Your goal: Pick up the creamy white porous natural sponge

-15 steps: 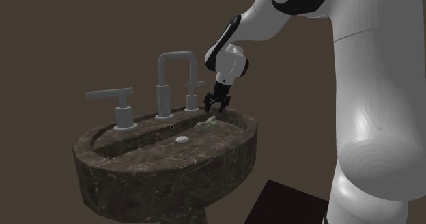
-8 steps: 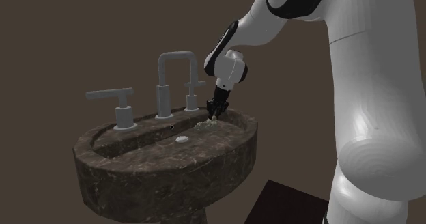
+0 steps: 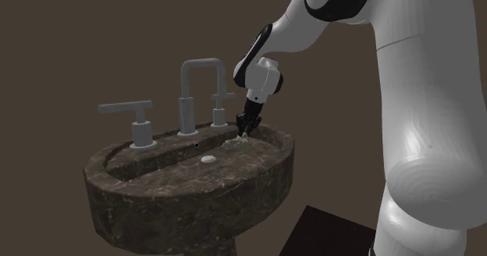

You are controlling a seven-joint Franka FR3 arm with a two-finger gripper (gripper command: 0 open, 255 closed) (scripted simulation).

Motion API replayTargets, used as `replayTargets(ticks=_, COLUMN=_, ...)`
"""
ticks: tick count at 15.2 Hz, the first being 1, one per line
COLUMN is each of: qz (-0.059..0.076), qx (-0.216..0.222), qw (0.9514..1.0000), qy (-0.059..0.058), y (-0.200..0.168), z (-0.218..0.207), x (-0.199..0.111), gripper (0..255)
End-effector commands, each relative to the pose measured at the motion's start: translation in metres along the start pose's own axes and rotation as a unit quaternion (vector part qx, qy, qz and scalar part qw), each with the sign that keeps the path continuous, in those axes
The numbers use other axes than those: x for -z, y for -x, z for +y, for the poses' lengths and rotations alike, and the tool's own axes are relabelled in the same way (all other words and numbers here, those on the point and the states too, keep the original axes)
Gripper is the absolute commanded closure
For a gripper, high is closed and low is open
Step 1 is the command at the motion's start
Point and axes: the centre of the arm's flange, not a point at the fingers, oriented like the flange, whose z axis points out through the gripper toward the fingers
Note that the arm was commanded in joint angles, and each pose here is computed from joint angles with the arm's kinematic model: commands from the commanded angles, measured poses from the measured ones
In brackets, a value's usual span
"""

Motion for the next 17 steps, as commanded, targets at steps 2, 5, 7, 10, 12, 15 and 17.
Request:
replayTargets(ticks=2, qz=-0.001, qx=0.0, qw=1.0, qy=0.0, y=-0.003, z=-0.002, x=0.01, gripper=255)
replayTargets(ticks=5, qz=-0.001, qx=0.0, qw=1.0, qy=0.0, y=-0.007, z=-0.005, x=0.025, gripper=255)
replayTargets(ticks=7, qz=-0.001, qx=0.0, qw=1.0, qy=0.0, y=-0.01, z=-0.007, x=0.035, gripper=255)
replayTargets(ticks=10, qz=-0.001, qx=0.0, qw=1.0, qy=0.0, y=-0.014, z=-0.009, x=0.05, gripper=255)
replayTargets(ticks=12, qz=-0.001, qx=0.0, qw=1.0, qy=0.0, y=-0.017, z=-0.011, x=0.06, gripper=255)
replayTargets(ticks=15, qz=-0.001, qx=0.0, qw=1.0, qy=0.0, y=-0.021, z=-0.014, x=0.075, gripper=255)
replayTargets(ticks=17, qz=-0.001, qx=0.0, qw=1.0, qy=0.0, y=-0.021, z=-0.014, x=0.075, gripper=255)
